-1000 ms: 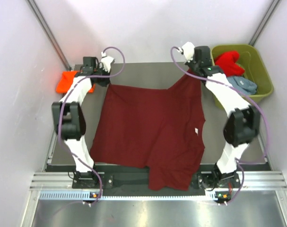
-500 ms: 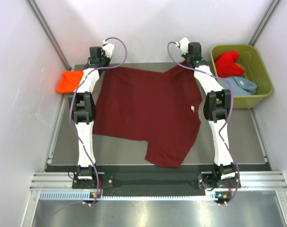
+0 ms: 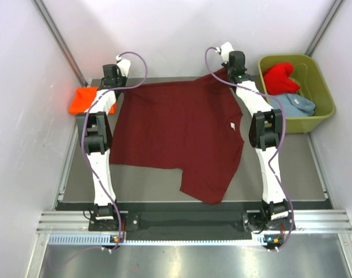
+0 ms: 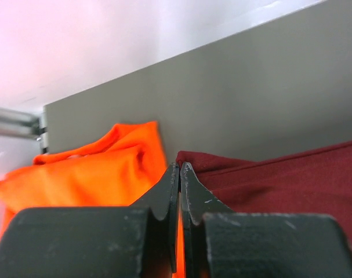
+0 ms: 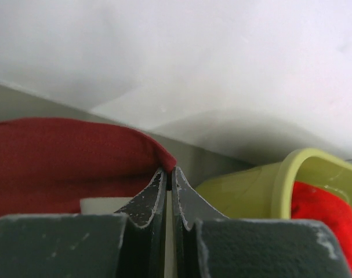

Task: Fold and stack the t-shirts
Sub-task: Fold the tshirt

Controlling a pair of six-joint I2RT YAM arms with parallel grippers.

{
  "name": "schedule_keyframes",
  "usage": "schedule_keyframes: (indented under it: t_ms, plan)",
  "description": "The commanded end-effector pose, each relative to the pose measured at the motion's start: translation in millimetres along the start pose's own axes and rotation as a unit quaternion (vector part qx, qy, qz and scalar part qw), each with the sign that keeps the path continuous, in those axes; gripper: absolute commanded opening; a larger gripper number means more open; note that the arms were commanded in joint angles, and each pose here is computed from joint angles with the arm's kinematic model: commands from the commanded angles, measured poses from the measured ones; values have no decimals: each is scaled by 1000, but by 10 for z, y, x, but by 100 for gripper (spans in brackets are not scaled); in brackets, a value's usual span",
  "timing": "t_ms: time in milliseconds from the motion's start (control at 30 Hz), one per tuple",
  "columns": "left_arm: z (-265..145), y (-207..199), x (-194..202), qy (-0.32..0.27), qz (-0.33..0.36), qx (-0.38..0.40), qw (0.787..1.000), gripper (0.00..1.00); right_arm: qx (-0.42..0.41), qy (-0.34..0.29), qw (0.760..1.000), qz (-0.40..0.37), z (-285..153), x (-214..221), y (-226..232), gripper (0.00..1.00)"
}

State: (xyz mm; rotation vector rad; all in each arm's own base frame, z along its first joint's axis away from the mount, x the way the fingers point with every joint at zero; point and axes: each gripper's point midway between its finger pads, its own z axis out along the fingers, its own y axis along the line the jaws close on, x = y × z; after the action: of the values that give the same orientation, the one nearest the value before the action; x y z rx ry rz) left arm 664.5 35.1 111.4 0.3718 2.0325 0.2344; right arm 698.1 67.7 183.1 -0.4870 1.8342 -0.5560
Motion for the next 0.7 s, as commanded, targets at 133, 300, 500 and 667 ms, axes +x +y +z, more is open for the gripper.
schedule_keyframes:
  t_ms: [133, 300, 500, 667]
  plan:
    - [-555, 466, -756, -92, -15, -29, 995, 0, -2, 0, 1000, 17, -574, -326, -337, 0]
    - [-664, 306, -757, -88, -22, 12, 996, 0, -37, 18, 999, 18, -878, -287, -273, 0]
    - [-852, 206, -674, -71, -30, 35, 996, 0, -62, 31, 997, 21, -1186, -274, -247, 0]
    - [-1013, 143, -494, -49, -28, 37, 998, 0, -90, 41, 995, 12, -1403, -217, -125, 0]
